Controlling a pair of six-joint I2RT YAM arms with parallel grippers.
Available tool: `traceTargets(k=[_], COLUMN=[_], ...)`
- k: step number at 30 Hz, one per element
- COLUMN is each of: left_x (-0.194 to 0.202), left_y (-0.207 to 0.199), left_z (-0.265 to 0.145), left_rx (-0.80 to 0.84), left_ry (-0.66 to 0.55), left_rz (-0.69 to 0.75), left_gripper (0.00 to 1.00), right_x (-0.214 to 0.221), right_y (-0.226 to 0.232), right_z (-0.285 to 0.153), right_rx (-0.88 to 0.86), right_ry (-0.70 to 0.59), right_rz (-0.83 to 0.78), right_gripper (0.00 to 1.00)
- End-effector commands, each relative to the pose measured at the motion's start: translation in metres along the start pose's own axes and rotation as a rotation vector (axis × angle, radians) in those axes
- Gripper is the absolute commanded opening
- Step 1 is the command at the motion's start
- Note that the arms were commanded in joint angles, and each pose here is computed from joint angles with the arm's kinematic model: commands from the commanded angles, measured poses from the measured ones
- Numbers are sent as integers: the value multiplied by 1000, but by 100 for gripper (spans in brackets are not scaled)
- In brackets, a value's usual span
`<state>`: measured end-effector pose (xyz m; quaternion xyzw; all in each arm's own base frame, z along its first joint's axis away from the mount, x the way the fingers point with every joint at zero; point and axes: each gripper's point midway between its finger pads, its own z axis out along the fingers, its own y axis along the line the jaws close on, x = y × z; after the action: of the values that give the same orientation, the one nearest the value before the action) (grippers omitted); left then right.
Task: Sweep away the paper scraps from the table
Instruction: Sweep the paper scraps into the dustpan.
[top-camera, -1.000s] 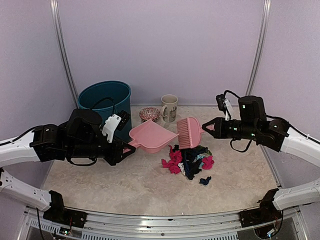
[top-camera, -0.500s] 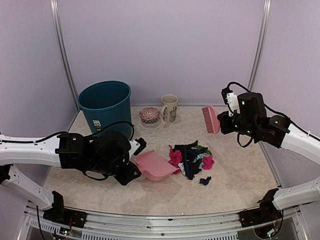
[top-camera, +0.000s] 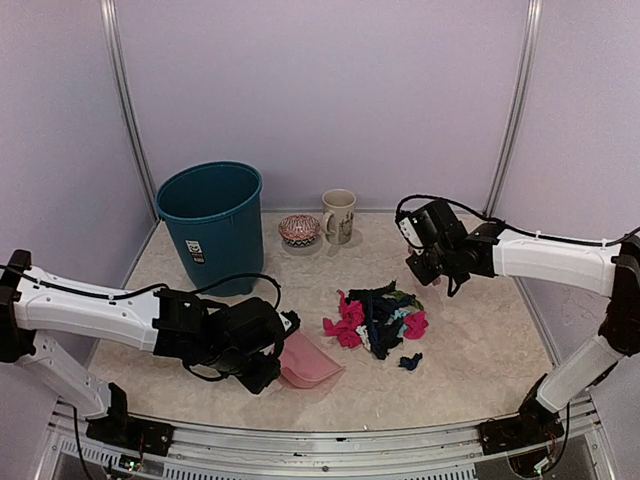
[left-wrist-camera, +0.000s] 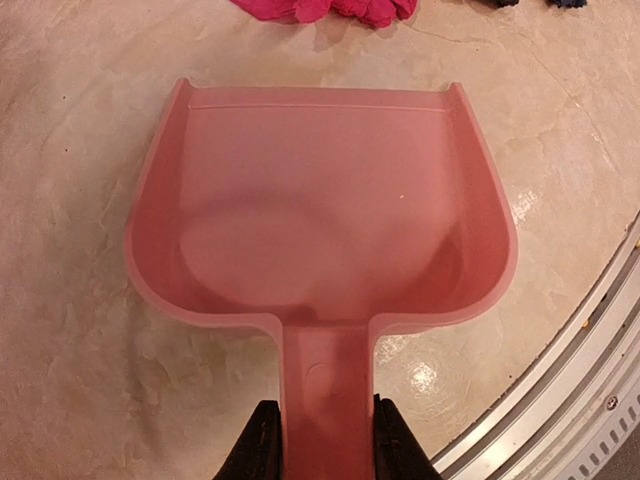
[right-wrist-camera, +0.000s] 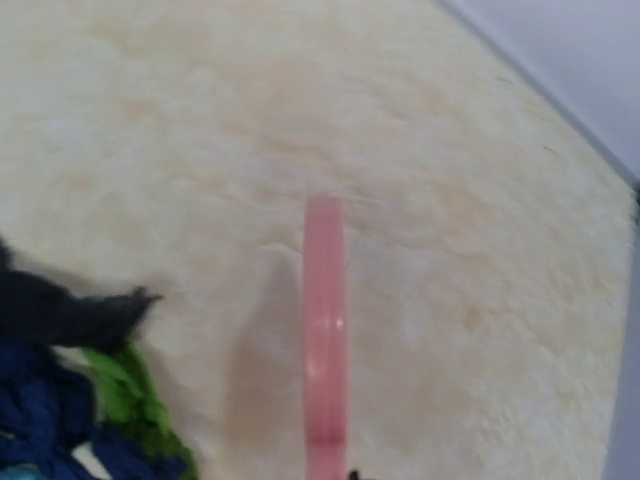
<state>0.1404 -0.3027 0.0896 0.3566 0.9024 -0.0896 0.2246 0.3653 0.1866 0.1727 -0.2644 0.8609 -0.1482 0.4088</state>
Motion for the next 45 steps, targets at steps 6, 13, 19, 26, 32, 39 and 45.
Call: traceTargets(k=[6,13,19,26,32,39,45], left_x=[-12,-18,-22,-29,-32,-26,-25], left_y=[-7,1,9,14,16,14,9], left_z=[21,36,49,51,55,62,58], left_rx=[6,-1,-12,-18,-24,-4,-2], left_ry=[-49,-40,-28,-44,-64,-82,-121], left_rz=[22,16,-18,-36,-49,-58,-33], left_gripper=[0,0,0,0,0,0,0], right_x=[-21,-28,-33,-24,-22,-30,-33], right_y=[55,111,152,180,199,197,166], right_z=[14,-2,-29,-62,-91,-118,-108], right_rx=[-209,-340,-445,-565,-669,-732,-564], right_ry=[-37,-106,-163,-167,-198,-266,-255], right_rz=[-213,-348,-417,-428,-418,-358,-323], right_gripper=[0,0,0,0,0,0,0])
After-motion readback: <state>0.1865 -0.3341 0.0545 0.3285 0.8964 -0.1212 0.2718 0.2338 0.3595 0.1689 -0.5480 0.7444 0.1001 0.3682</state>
